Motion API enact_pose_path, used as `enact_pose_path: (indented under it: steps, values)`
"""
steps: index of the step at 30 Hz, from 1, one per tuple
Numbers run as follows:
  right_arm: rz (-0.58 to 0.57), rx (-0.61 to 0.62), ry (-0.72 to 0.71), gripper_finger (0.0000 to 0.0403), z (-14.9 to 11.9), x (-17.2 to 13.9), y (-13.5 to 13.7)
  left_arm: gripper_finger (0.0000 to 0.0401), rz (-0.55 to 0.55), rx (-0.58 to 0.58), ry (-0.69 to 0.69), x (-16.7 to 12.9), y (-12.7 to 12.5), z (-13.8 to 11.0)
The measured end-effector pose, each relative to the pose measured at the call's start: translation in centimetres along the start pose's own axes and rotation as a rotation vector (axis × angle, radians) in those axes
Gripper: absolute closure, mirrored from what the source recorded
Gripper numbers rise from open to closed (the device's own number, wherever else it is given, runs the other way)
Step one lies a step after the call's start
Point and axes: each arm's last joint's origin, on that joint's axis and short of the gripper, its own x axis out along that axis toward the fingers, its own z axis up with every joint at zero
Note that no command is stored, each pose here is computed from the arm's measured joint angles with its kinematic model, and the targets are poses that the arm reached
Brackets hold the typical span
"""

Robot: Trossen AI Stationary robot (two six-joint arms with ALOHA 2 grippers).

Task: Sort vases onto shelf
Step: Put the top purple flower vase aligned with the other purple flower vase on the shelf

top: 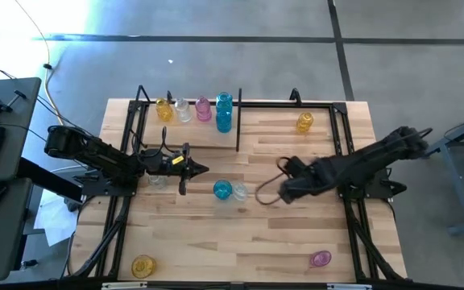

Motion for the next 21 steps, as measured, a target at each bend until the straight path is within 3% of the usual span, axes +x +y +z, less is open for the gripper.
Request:
enact_pose_path:
  steps: [7, 13, 21]
  values:
    - [0.034, -0.270, -0.128, 0.0279, 7.9, -0.1, 4.1, 0.0401, 0.007, 0.001, -0.001, 0.0, 0.3, 0.0]
    - [0.055, -0.513, -0.176, 0.0279, 14.0, 1.9, 7.1, 0.0401, -0.025, -0.005, 0.001, 0.0, 0.4, 0.0]
    - [0.112, -0.737, -0.114, 0.0279, 18.4, 7.0, 9.9, 0.0401, -0.025, -0.006, 0.015, 0.0, 0.4, -0.1]
